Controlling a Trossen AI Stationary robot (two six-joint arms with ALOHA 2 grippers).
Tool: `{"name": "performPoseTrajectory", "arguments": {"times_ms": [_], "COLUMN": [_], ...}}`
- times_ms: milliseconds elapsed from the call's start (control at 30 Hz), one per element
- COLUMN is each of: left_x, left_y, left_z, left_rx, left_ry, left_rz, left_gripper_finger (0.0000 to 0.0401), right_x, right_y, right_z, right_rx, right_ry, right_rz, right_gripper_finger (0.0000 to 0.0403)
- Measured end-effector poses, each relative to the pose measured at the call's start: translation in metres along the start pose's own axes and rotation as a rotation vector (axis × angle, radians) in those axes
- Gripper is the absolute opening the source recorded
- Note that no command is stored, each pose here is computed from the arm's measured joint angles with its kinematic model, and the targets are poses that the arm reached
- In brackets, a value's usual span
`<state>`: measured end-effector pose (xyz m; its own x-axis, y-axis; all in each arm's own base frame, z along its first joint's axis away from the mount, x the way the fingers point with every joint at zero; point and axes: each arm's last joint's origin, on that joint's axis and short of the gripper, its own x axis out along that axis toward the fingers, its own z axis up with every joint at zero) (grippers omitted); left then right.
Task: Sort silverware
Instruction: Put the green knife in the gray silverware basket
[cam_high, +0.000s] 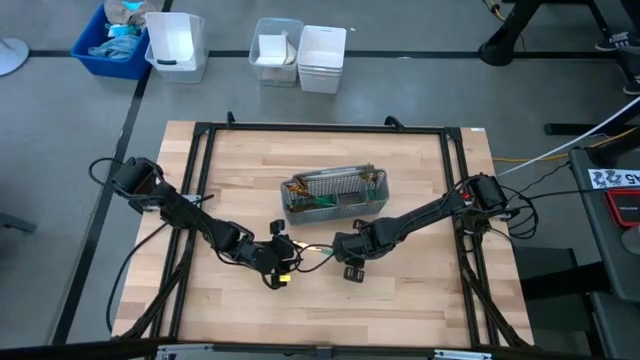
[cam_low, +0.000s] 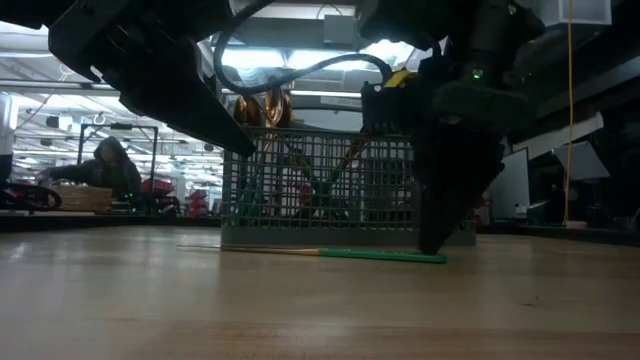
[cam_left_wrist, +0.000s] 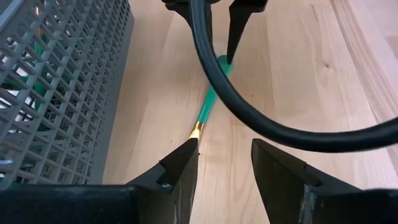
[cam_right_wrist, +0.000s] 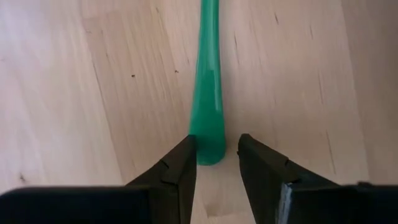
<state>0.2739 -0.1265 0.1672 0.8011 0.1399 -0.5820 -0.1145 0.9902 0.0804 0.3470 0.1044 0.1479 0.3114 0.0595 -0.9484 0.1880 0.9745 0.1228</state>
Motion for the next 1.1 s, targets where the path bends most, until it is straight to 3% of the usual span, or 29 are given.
{"name": "performPoseTrajectory", "arguments": {"times_ms": [1100], "left_x": [0.000], "left_y": [0.000], "left_z": [0.000], "left_rx": [0.001], "left_ry": [-0.004], "left_rz": [-0.001], "left_gripper_finger": [0.0141], "right_x": [0.020], "right_y": [0.012], "right_z": [-0.006], "right_rx": [-0.014], "right_ry": [-0.022], "right_rz": [-0.053], "right_gripper_finger": [0.0107]}}
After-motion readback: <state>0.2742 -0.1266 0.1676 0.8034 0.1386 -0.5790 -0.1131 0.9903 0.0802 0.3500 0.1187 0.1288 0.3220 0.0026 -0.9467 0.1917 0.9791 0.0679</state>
